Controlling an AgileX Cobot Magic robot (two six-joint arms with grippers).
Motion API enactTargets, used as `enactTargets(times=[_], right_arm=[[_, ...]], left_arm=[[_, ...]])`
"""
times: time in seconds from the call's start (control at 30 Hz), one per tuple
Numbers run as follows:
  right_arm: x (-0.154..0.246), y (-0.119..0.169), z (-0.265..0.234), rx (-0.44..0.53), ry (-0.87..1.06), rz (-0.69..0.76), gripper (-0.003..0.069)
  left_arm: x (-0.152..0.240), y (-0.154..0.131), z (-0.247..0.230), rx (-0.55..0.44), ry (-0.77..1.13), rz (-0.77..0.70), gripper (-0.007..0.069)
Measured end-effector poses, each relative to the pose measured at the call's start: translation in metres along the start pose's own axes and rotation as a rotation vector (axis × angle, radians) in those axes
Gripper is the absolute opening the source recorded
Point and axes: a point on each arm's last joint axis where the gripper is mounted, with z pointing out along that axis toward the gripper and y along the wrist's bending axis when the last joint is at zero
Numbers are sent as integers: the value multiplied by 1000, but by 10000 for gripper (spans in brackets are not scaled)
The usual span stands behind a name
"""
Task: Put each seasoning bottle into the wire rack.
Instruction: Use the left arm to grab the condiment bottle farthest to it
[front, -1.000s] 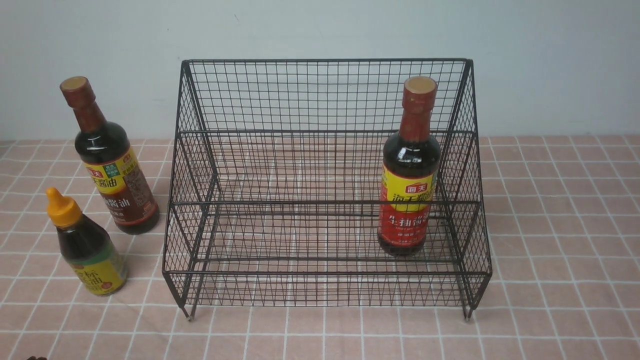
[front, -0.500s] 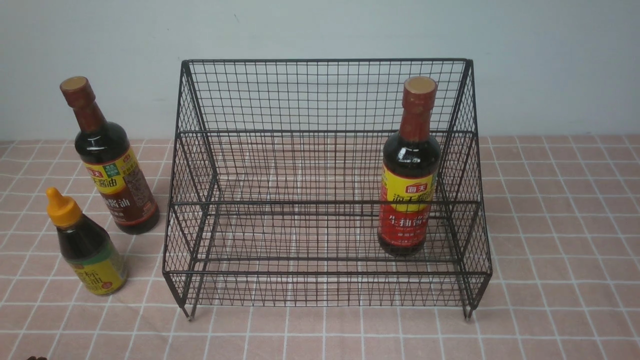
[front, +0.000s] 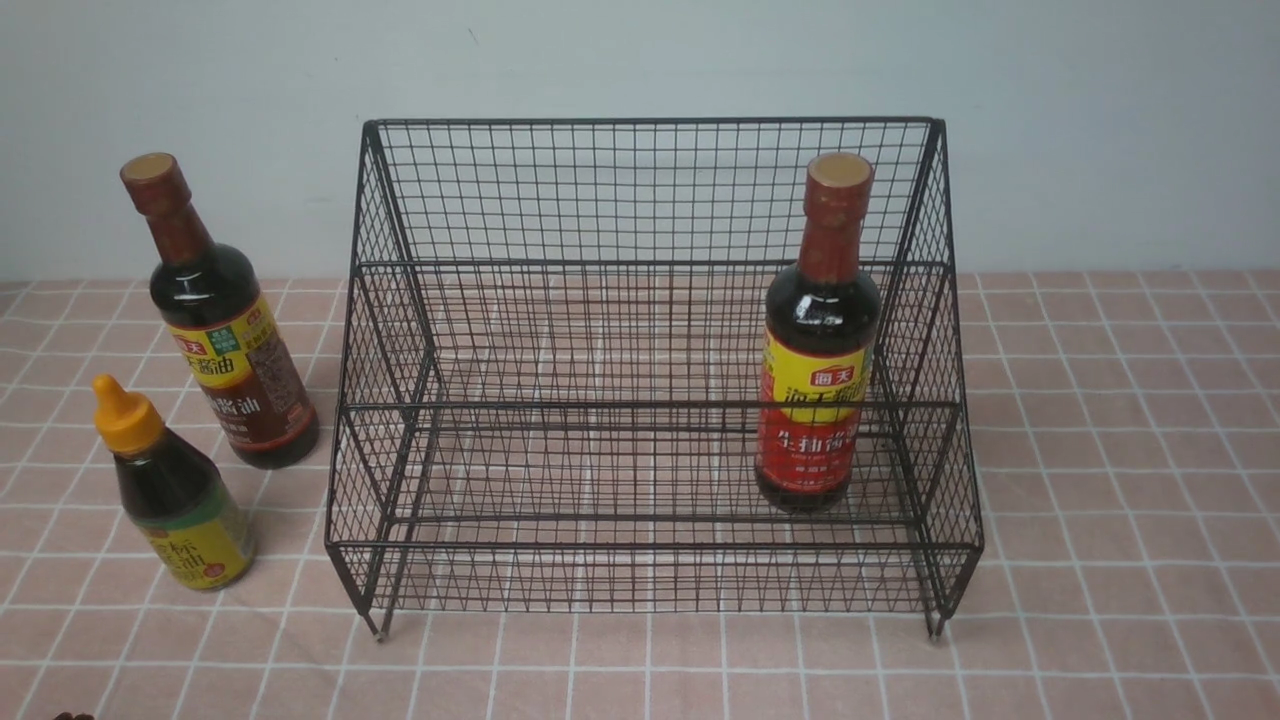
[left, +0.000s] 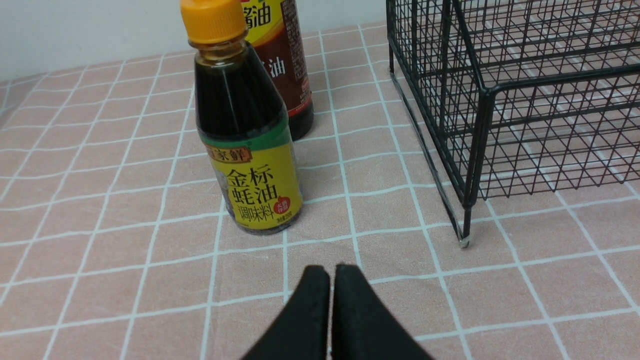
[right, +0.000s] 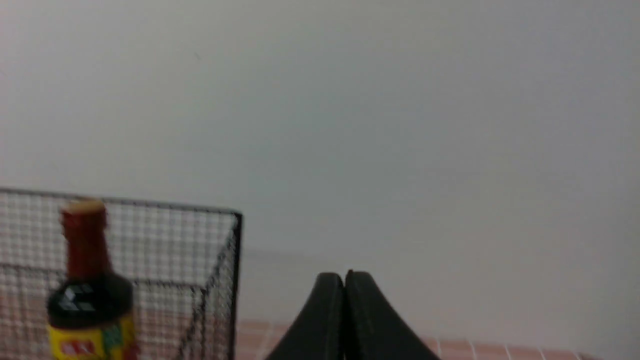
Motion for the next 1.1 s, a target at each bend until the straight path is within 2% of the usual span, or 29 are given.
enactTargets(times=[0.03, 0.13, 0.2, 0.27, 1.1], right_arm=[[8, 0, 2, 9, 17, 0, -13], [72, -1, 5, 76, 136, -7, -13], [111, -1, 5, 71, 211, -10, -13], [133, 0, 2, 71, 268, -12, -13], [133, 3, 1, 30, 251, 5, -13]], left_arm=[[0, 0, 0, 0, 0, 0, -7], [0, 0, 0, 0, 0, 0, -7], [0, 0, 0, 0, 0, 0, -7], [0, 0, 0, 0, -1, 0, -7], [0, 0, 0, 0, -1, 0, -7]])
